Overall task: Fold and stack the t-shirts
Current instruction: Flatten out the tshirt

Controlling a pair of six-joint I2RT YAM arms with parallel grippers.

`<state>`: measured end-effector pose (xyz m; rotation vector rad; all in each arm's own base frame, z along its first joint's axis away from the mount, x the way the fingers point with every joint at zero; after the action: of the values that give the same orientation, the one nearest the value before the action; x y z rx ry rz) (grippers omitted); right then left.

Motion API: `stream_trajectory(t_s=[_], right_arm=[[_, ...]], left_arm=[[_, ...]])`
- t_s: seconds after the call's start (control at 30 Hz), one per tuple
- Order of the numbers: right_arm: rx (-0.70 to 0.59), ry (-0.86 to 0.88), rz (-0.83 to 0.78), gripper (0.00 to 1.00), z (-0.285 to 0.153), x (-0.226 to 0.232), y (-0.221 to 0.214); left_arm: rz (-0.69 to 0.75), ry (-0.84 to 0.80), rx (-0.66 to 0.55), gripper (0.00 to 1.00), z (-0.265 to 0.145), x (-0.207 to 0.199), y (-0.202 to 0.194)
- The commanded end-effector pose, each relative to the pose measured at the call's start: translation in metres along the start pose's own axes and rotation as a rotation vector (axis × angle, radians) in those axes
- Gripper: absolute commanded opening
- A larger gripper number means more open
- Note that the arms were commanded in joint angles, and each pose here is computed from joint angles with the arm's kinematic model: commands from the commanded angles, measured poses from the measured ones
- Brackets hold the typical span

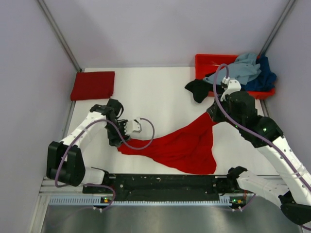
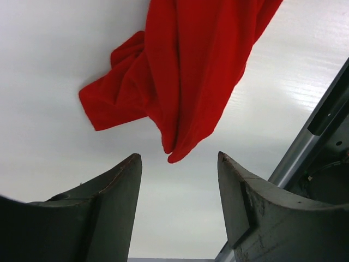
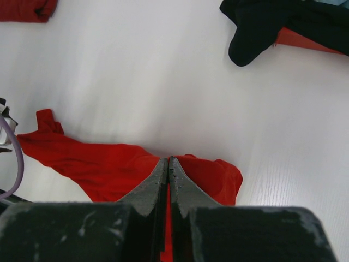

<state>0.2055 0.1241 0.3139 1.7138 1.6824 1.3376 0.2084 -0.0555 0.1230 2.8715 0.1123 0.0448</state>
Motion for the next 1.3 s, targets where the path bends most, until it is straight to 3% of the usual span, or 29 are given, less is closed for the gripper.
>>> stream_trajectory(t_s=[0.0, 0.17, 0.33, 0.47, 0.57, 0.8, 0.97, 1.13, 1.27], right_arm=[[-0.070, -0.001, -0.006, 0.00, 0.000, -0.001, 0.013], [-0.067, 0.003, -0.009, 0.00, 0.001, 0.000, 0.013], [-0.081, 0.005, -0.010, 0.00, -0.003, -0.001, 0.015], [-0.093, -0.007, -0.017, 0.00, -0.005, -0.002, 0.017], [-0.116, -0.016, -0.017, 0.00, -0.008, -0.003, 0.023], [-0.309, -0.036, -0.024, 0.00, -0.049, 0.002, 0.081], [-0.481, 0.008, -0.022, 0.00, -0.103, 0.011, 0.126], [-0.579, 0.087, -0.024, 0.00, -0.145, 0.018, 0.145], [-0.548, 0.153, -0.032, 0.00, -0.142, 0.027, 0.140]], left_arm=[[0.038, -0.099, 0.024, 0.60, 0.008, -0.003, -0.006], [0.030, -0.109, 0.056, 0.51, 0.019, 0.003, -0.012], [0.008, -0.135, 0.064, 0.00, 0.017, 0.004, -0.011], [-0.004, -0.123, 0.069, 0.00, 0.006, 0.001, -0.011], [-0.093, 0.021, 0.086, 0.00, -0.019, 0.018, -0.010], [-0.315, 0.599, 0.060, 0.00, -0.162, 0.078, -0.012], [-0.303, 0.906, 0.049, 0.00, -0.247, 0.073, -0.010], [-0.268, 1.020, 0.009, 0.00, -0.284, 0.051, -0.005], [-0.288, 1.131, -0.046, 0.00, -0.293, 0.053, -0.003]])
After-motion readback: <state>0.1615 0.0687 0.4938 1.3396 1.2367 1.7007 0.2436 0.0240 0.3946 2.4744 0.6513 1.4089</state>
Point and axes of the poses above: each gripper's point midway between its finger pads, its own z axis out along the fingers, its own x axis along the line the jaws close on, y = z × x, the point moved 4 cm from there along -z, back along the fingers, and after that the axes turned 8 degrees about z, right-handed, at the moved point
